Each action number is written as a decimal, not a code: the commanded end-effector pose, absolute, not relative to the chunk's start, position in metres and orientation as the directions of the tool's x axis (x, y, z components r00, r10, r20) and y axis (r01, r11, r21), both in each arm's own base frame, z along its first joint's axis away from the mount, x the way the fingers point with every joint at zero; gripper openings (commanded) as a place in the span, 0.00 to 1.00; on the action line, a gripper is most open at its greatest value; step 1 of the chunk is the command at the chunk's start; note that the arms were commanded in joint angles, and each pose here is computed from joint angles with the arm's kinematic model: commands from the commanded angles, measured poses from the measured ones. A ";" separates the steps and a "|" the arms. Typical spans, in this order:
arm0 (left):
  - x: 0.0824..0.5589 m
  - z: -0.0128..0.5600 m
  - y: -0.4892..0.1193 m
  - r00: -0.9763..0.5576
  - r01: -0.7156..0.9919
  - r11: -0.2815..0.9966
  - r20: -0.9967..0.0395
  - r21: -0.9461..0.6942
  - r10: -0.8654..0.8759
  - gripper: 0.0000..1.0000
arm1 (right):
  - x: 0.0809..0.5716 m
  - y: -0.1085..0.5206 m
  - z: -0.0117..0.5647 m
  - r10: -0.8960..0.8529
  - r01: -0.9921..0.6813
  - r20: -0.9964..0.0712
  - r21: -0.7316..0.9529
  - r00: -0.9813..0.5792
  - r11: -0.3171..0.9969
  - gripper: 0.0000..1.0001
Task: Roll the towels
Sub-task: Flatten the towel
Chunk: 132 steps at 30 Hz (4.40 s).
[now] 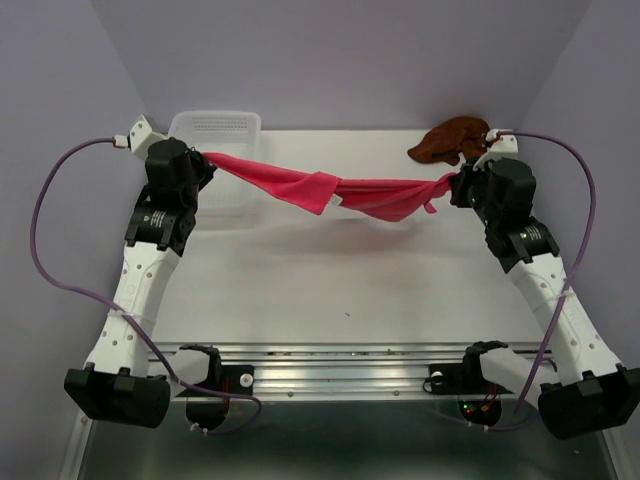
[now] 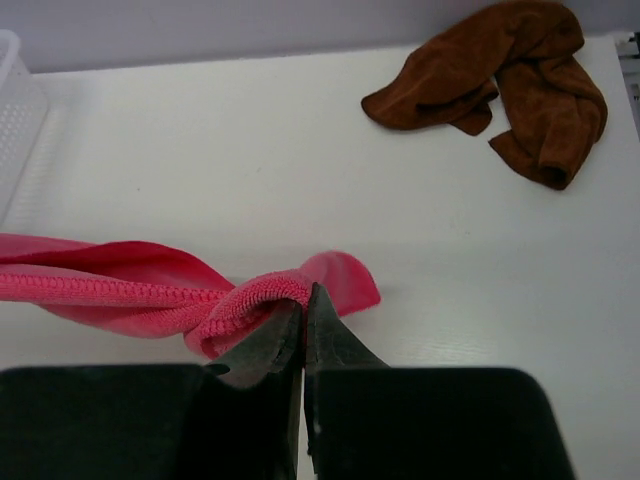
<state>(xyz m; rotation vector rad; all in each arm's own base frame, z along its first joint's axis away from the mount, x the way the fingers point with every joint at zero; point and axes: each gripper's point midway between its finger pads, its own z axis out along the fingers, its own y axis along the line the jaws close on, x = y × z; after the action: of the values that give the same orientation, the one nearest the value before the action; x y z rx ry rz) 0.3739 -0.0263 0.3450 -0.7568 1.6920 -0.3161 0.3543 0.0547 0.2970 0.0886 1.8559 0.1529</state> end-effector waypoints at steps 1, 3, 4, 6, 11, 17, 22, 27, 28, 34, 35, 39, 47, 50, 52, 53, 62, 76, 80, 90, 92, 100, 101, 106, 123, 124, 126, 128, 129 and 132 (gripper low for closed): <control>0.355 0.363 -0.016 -0.024 -0.305 0.723 -0.754 -0.620 -0.657 0.00 | 0.349 0.053 0.348 0.095 -0.070 -0.981 0.108 -0.168 0.992 0.01; 0.350 0.363 -0.020 -0.040 -0.282 0.726 -0.749 -0.627 -0.662 0.00 | 0.341 0.055 0.359 0.098 -0.089 -0.985 0.112 -0.142 0.990 0.01; 0.344 0.366 -0.025 -0.052 -0.260 0.725 -0.741 -0.638 -0.670 0.00 | 0.338 0.054 0.364 0.105 -0.088 -0.986 0.117 -0.128 0.989 0.01; 0.336 0.363 -0.033 -0.086 -0.228 0.722 -0.725 -0.653 -0.683 0.00 | 0.323 0.054 0.376 0.099 -0.110 -0.989 0.112 -0.112 0.988 0.01; 0.315 0.347 -0.042 -0.149 -0.213 0.713 -0.699 -0.668 -0.699 0.00 | 0.297 0.047 0.386 0.108 -0.099 -0.989 0.118 -0.096 0.988 0.01; 0.291 0.270 -0.051 -0.329 -0.314 0.713 -0.632 -0.627 -0.701 0.00 | 0.302 0.060 0.340 0.110 -0.135 -0.965 0.145 -0.237 0.980 0.03; 0.276 0.196 -0.049 -0.426 -0.453 0.701 -0.557 -0.551 -0.713 0.00 | 0.331 0.065 0.258 0.049 -0.118 -0.893 0.113 -0.447 0.987 0.09; 0.264 0.130 -0.046 -0.497 -0.559 0.694 -0.485 -0.454 -0.719 0.41 | 0.363 0.060 0.180 -0.052 -0.113 -0.801 0.019 -0.597 0.993 0.27; 0.263 0.123 -0.044 -0.503 -0.577 0.693 -0.480 -0.433 -0.719 0.62 | 0.368 0.054 0.172 -0.055 -0.082 -0.787 -0.006 -0.614 0.997 0.37; 0.272 0.135 -0.032 -0.509 -0.585 0.724 -0.530 -0.365 -0.679 0.99 | 0.389 0.021 0.185 -0.036 0.098 -0.791 -0.121 -0.611 0.988 1.00; 0.274 0.140 -0.034 -0.511 -0.568 0.734 -0.540 -0.373 -0.669 0.99 | 0.388 0.019 0.190 -0.021 0.118 -0.800 -0.115 -0.600 0.986 1.00; 0.285 0.167 -0.064 -0.550 -0.410 0.808 -0.592 -0.424 -0.590 0.99 | 0.374 0.018 0.201 0.088 0.197 -0.808 -0.035 -0.583 0.980 1.00; 0.284 0.164 -0.206 -0.752 0.006 0.926 -0.612 -0.378 -0.245 0.99 | 0.372 0.046 0.197 0.204 0.163 -0.771 0.131 -0.604 0.978 1.00; 0.285 0.158 -0.246 -0.781 0.067 0.926 -0.597 -0.373 -0.184 0.98 | 0.375 0.046 0.191 0.201 0.166 -0.765 0.125 -0.612 0.978 1.00; 0.285 0.147 -0.268 -0.800 0.105 0.920 -0.581 -0.378 -0.148 0.96 | 0.375 0.047 0.186 0.188 0.155 -0.758 0.115 -0.624 0.981 1.00; 0.281 0.142 -0.281 -0.812 0.131 0.915 -0.570 -0.381 -0.121 0.95 | 0.375 0.049 0.183 0.185 0.146 -0.753 0.119 -0.632 0.982 1.00; 0.302 0.100 -0.310 -0.855 0.062 0.962 -0.511 -0.268 -0.087 0.81 | 0.372 0.046 0.169 0.153 0.137 -0.735 0.082 -0.661 0.987 1.00; 0.296 0.054 -0.294 -0.899 -0.007 0.992 -0.433 -0.124 -0.061 0.68 | 0.371 0.037 0.157 0.141 0.168 -0.724 0.034 -0.676 0.985 1.00; 0.294 0.049 -0.294 -0.906 -0.002 0.993 -0.420 -0.116 -0.051 0.66 | 0.372 0.036 0.155 0.138 0.171 -0.720 0.028 -0.680 0.985 1.00; 0.293 0.039 -0.283 -0.910 0.003 0.999 -0.414 -0.044 -0.015 0.49 | 0.372 0.033 0.153 0.133 0.178 -0.719 0.012 -0.682 0.984 1.00; 0.293 0.039 -0.282 -0.910 0.010 0.999 -0.415 -0.039 -0.007 0.48 | 0.372 0.033 0.154 0.133 0.179 -0.721 0.012 -0.681 0.984 1.00; 0.293 0.040 -0.282 -0.911 0.035 0.999 -0.412 -0.029 0.020 0.40 | 0.372 0.031 0.159 0.133 0.184 -0.731 0.009 -0.669 0.983 1.00; 0.293 0.040 -0.282 -0.911 0.035 0.999 -0.412 -0.029 0.020 0.37 | 0.372 0.031 0.160 0.133 0.184 -0.732 0.010 -0.668 0.983 1.00; 0.298 0.055 -0.284 -0.898 0.032 0.998 -0.440 -0.049 0.007 0.20 | 0.372 0.033 0.160 0.130 0.175 -0.731 0.015 -0.670 0.984 1.00; 0.313 0.115 -0.268 -0.855 0.016 0.990 -0.515 -0.138 -0.058 0.00 | 0.389 0.052 0.157 0.196 0.168 -0.712 0.111 -0.674 0.979 1.00; 0.316 0.120 -0.263 -0.848 0.004 0.988 -0.525 -0.153 -0.078 0.00 | 0.393 0.056 0.157 0.253 0.202 -0.702 0.157 -0.666 0.967 1.00; 0.318 0.125 -0.259 -0.843 0.000 0.985 -0.530 -0.172 -0.093 0.00 | 0.407 0.069 0.158 0.303 0.204 -0.683 0.224 -0.664 0.953 1.00; 0.320 0.131 -0.255 -0.834 0.000 0.981 -0.541 -0.193 -0.106 0.00 | 0.417 0.083 0.156 0.364 0.208 -0.655 0.306 -0.662 0.929 1.00; 0.320 0.134 -0.254 -0.831 0.004 0.978 -0.545 -0.207 -0.112 0.00 | 0.426 0.088 0.152 0.388 0.216 -0.645 0.331 -0.659 0.918 1.00; 0.322 0.138 -0.251 -0.830 0.011 0.970 -0.543 -0.244 -0.128 0.00 | 0.440 0.095 0.146 0.398 0.224 -0.642 0.337 -0.655 0.914 1.00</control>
<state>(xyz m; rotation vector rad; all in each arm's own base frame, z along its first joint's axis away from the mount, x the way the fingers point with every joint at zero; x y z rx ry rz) 0.3223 -0.2541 0.1218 -0.1030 2.5665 -0.2465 0.4066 0.0764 0.1241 0.3666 2.4107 0.1683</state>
